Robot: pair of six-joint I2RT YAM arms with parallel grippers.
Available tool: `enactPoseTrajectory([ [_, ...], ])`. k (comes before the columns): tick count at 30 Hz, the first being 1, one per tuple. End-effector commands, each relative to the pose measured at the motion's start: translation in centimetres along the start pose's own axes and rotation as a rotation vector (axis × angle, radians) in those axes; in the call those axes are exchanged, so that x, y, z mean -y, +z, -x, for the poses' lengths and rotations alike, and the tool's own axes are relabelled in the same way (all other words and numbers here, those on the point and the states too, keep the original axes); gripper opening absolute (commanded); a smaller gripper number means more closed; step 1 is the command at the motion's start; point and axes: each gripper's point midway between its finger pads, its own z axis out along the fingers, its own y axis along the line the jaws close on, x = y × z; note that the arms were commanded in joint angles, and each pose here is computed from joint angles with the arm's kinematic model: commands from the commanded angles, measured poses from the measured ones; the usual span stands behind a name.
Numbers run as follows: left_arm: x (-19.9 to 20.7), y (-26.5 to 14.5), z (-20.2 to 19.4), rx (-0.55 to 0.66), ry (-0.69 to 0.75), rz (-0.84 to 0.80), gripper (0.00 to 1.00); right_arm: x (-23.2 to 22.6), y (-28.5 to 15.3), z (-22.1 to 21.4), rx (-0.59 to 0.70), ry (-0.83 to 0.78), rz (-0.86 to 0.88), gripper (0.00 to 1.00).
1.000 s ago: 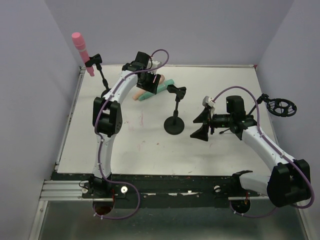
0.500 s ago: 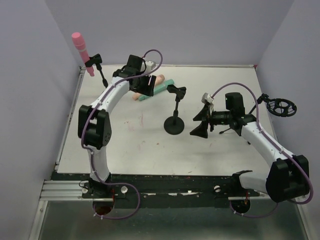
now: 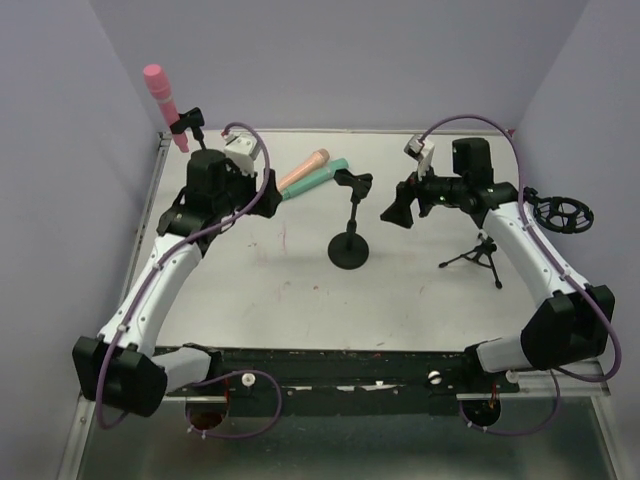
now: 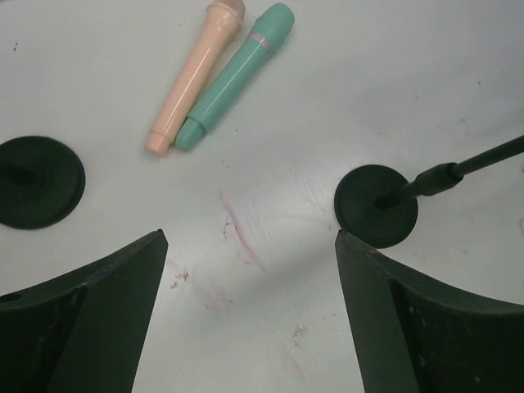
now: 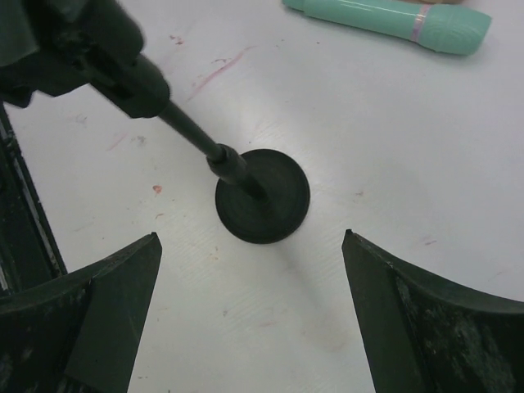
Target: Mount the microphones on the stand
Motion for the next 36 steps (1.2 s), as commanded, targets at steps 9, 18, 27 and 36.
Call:
enactPoseTrajectory([
  [9,-2.9,-7.5,-6.1,0.202,-0.002,0.204,0.99,10.0,1.4,0.6,-0.079,0.195,-0.396,1.00],
  [18,-3.6,-7.9,-7.0,0.227,0.009,0.239,0.99,16.3,7.0,2.4,-0.058,0.405,-0.575,1.00],
  [27,-3.9,-7.8,-7.0,0.220,0.019,0.251,0.99,17.8,15.5,2.3,-0.052,0.586,-0.637,1.00],
  [36,-4.1,-7.7,-6.8,0.218,0.025,0.258,0.99,19.8,20.3,1.1,-0.015,0.719,-0.669,0.97],
])
